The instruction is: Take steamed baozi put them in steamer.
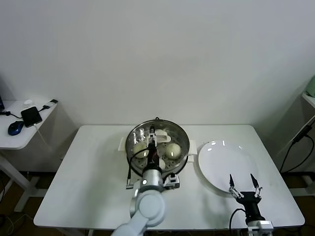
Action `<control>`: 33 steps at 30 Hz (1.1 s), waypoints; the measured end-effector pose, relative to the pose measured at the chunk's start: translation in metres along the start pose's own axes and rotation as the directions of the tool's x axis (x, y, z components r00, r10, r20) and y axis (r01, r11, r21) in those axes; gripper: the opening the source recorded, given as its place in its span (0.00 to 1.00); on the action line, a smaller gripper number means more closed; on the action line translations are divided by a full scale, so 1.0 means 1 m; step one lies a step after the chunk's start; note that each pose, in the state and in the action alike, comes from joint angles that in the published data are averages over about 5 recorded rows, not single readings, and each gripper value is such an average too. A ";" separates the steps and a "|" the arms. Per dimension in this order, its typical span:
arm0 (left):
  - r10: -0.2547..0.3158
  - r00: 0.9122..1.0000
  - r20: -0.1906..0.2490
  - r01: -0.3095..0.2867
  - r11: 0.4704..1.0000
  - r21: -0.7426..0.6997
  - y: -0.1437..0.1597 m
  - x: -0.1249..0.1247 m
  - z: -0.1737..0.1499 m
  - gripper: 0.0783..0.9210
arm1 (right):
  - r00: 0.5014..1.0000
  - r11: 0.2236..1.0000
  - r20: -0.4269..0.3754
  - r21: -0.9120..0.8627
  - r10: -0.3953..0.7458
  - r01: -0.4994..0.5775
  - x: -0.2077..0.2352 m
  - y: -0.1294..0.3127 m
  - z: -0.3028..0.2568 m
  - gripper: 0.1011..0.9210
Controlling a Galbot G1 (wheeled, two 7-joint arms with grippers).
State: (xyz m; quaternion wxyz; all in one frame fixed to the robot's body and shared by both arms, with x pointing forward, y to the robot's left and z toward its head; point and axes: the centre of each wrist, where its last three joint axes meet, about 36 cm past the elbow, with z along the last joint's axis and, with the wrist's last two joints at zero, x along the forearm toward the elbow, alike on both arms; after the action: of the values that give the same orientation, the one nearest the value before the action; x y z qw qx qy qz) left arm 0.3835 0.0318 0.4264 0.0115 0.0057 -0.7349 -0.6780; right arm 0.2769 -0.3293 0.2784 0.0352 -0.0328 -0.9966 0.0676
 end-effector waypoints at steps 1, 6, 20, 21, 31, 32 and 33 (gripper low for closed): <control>0.001 1.000 0.004 -0.001 1.000 0.006 0.002 0.002 0.003 0.80 | 1.000 1.000 -0.002 0.000 -0.003 0.003 0.000 0.000 0.000 0.88; -0.010 1.000 0.029 0.008 0.999 0.049 0.016 0.016 0.019 0.88 | 1.000 1.000 -0.016 -0.001 -0.026 0.026 0.002 0.003 -0.002 0.88; -0.051 0.997 0.050 0.018 0.856 0.516 0.045 0.022 0.135 0.88 | 0.999 0.999 0.008 -0.015 -0.037 0.038 0.008 0.001 -0.015 0.88; -0.045 0.998 0.044 0.013 0.832 0.555 0.043 0.022 0.147 0.88 | 0.999 0.999 0.011 -0.014 -0.038 0.038 0.008 0.001 -0.016 0.88; 0.079 0.996 0.042 -0.075 0.482 0.873 -0.015 0.036 0.233 0.88 | 0.999 0.999 0.019 -0.026 -0.037 0.037 0.005 -0.003 -0.013 0.88; 0.089 0.995 0.040 -0.076 0.448 0.891 -0.022 0.038 0.238 0.88 | 0.999 0.999 0.016 -0.029 -0.037 0.037 0.005 -0.003 -0.012 0.88; 0.098 0.995 0.037 -0.075 0.417 0.906 -0.028 0.040 0.243 0.88 | 0.999 0.999 0.014 -0.033 -0.038 0.038 0.005 -0.003 -0.011 0.88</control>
State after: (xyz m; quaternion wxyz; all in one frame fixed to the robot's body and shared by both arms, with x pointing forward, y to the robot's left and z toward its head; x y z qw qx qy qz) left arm 0.3371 0.2703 0.3792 0.0492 -0.0193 -0.9831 -0.1750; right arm 0.2726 -0.3308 0.2895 0.0293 -0.0141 -0.9982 0.0504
